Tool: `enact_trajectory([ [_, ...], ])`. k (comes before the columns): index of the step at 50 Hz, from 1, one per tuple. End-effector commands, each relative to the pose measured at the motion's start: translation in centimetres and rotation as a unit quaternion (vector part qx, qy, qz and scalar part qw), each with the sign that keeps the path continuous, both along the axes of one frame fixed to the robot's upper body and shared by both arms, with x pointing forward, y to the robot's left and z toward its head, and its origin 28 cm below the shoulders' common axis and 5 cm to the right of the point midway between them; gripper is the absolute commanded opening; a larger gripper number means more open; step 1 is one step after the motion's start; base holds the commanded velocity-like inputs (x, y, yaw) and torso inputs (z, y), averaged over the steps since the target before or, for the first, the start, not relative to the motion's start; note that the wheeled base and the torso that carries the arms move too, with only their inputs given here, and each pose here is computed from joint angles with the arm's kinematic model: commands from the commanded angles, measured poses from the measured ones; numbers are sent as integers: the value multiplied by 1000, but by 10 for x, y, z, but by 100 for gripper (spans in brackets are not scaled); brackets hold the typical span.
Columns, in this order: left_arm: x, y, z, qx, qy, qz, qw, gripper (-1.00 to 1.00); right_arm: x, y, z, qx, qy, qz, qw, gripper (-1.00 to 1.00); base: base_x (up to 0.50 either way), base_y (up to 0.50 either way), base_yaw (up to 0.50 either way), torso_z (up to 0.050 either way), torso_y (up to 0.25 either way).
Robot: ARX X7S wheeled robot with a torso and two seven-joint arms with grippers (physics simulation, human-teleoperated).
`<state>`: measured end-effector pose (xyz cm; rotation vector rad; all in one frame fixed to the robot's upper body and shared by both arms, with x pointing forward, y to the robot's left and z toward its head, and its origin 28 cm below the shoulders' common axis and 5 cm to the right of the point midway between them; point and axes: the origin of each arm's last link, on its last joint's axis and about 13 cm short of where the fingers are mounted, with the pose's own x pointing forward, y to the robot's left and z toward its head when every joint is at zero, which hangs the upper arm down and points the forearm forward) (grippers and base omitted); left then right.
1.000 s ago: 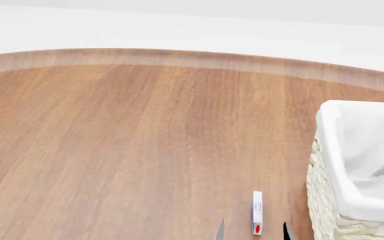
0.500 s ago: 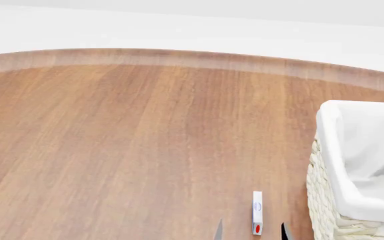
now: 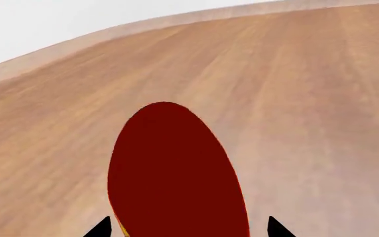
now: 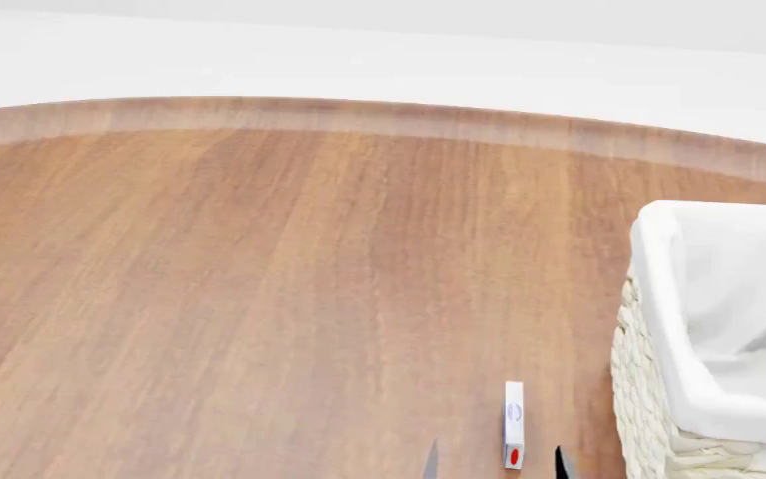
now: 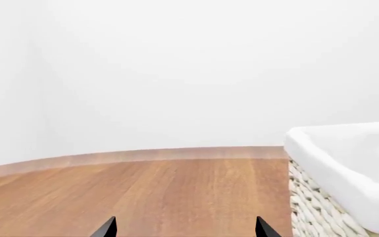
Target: Pick up the ketchup, and put it in the basket.
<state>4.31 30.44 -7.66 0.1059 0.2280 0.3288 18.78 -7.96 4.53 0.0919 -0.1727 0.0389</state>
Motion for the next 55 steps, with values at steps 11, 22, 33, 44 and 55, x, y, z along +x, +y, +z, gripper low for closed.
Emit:
enact_trajectory([
  [11, 13, -1, -26, 3, 8, 12, 1000, 100, 0, 0, 2, 1, -14, 2, 1000, 100, 0, 0, 0, 0, 0],
  [22, 17, -2, -28, 6, 7, 12, 1000, -100, 1, 0, 1, 1, -13, 3, 1000, 100, 0, 0, 0, 0, 0],
  [33, 17, -2, -29, 5, 6, 23, 1000, -100, 1, 0, 0, 0, -12, 3, 1000, 100, 0, 0, 0, 0, 0],
  [44, 27, 3, -21, 4, -10, 46, 999, -100, 1, 0, 0, 0, -12, 3, 1000, 100, 0, 0, 0, -1, 0],
  [55, 90, 1, 56, -22, -75, 16, 997, -100, 1, 0, 0, 0, -12, 2, 1000, 100, 0, 0, 0, 0, 0],
])
